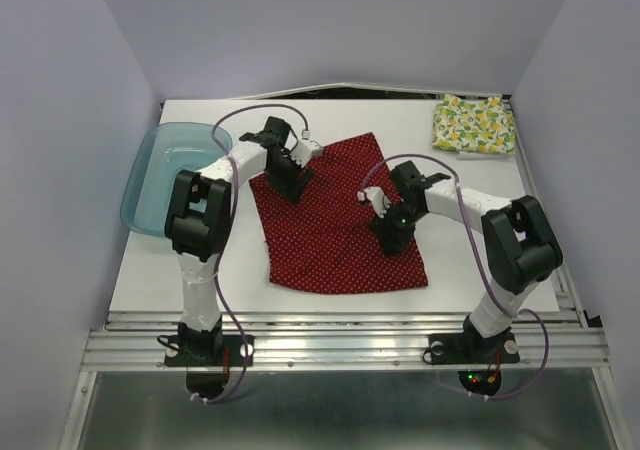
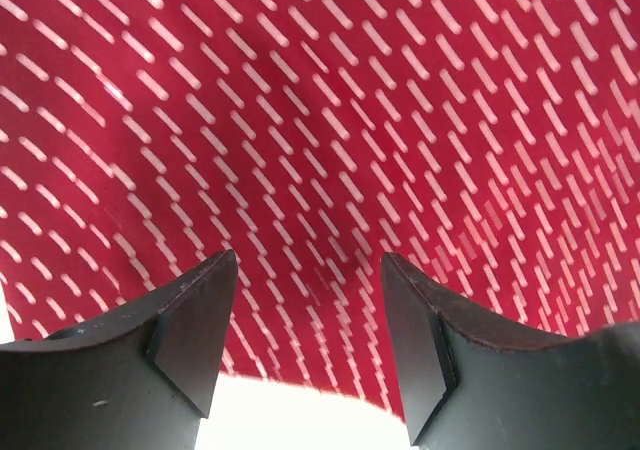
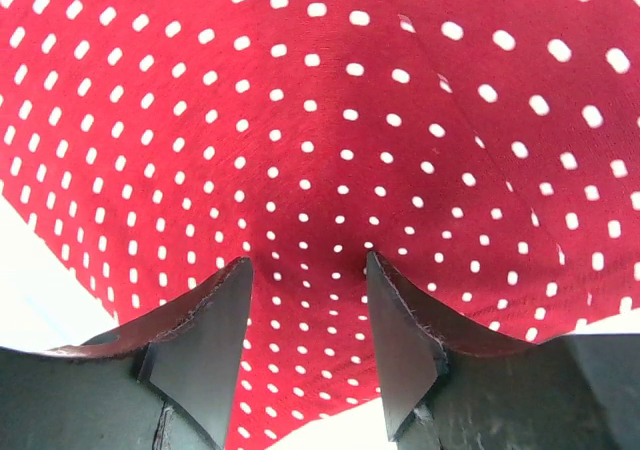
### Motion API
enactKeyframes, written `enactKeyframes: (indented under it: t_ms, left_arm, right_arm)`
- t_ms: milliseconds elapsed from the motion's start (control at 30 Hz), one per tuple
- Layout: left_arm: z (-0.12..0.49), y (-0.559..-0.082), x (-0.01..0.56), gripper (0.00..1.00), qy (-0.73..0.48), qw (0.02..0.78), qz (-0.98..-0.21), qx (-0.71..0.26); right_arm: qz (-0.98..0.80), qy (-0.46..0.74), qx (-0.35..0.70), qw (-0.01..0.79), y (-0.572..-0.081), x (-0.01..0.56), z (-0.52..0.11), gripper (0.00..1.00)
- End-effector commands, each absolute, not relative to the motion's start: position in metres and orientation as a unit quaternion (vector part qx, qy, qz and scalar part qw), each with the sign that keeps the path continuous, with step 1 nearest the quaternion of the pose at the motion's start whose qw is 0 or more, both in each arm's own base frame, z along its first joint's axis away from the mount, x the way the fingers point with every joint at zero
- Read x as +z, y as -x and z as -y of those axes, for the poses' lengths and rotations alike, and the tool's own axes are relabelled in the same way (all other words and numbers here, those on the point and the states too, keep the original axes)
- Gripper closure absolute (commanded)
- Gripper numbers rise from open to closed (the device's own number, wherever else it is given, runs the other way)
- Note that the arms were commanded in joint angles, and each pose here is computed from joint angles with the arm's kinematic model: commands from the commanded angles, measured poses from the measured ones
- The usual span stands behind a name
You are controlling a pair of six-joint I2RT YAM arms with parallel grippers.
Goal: Fold and stack the skirts
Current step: Flatten the skirt out
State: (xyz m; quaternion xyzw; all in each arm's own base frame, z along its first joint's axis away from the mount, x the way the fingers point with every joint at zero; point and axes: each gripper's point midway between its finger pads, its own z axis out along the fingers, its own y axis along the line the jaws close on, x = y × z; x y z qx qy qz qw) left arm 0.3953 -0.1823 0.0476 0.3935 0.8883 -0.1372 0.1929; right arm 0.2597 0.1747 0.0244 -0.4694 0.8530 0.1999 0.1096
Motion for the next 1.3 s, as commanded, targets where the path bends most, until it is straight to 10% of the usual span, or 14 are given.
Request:
enactKeyframes:
  t_ms: [0,333,733,1267]
  left_arm:
    - [0.201,-0.396,0.027,0.3,-0.396,0.154,-0.893,-0.152]
    - [0.259,-0.392,0.022,0.29,-0.42,0.138,-0.868,-0.225]
    - [0.208,-0.467,0.179,0.19,-0.437,0.32,-0.825,-0.163]
    - [0.157,-0.536,0.139,0.28,-0.444,0.335,-0.824,-0.109]
  right_arm:
    - [-0.846,0.46,0.27,-0.025,-0.173,0.02,-0.177,0.46]
    - [-0.803,0.491,0.338,0.028,-0.171,0.075,-0.24,0.4]
    - [-0.848,0.407,0.195,0.28,-0.382,0.161,-0.169,0.4]
    - [-0.834,0.425,0.039,0.35,-0.537,0.099,-0.097,0.51]
